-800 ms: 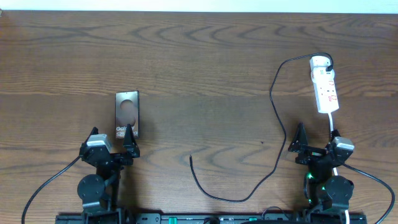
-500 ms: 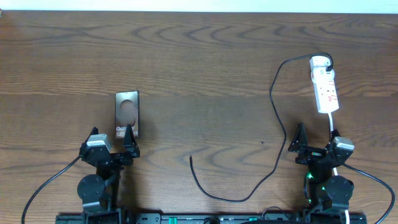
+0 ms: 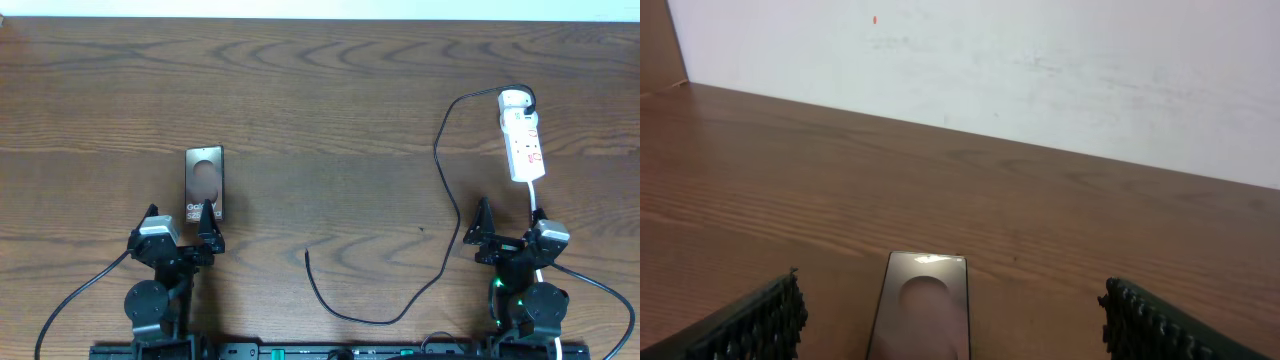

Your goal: Plug charger to phone and switch on socket

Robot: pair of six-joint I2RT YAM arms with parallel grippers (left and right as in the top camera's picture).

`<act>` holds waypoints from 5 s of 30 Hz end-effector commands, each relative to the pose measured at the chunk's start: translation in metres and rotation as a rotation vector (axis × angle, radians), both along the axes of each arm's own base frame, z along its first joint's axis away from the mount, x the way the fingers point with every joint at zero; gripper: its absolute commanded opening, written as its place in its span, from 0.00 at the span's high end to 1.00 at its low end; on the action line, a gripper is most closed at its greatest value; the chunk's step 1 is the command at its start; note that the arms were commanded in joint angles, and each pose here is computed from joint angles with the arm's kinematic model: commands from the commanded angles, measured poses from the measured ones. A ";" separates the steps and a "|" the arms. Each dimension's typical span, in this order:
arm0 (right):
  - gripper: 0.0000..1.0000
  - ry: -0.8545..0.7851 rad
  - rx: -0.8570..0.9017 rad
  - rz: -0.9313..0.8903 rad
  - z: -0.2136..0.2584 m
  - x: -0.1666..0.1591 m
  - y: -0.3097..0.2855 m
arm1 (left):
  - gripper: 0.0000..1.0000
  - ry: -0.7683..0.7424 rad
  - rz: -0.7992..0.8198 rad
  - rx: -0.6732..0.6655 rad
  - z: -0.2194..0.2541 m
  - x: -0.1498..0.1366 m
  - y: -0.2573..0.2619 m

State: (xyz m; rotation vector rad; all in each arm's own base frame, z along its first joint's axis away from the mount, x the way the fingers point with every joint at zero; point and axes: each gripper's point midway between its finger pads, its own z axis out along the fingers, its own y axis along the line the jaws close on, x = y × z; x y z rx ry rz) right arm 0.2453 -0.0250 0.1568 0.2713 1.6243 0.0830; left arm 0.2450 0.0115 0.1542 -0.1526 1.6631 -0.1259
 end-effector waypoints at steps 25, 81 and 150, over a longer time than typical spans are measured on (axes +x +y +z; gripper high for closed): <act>0.01 -0.002 -0.011 -0.005 0.001 0.000 -0.001 | 0.08 0.044 -0.032 0.006 -0.014 -0.001 -0.005; 0.01 -0.002 -0.011 -0.005 0.001 0.000 -0.001 | 0.02 1.232 -0.171 -0.156 -0.057 0.135 0.001; 0.01 -0.002 -0.011 -0.004 0.001 0.000 -0.001 | 0.02 1.453 -0.187 0.038 -0.156 0.100 0.006</act>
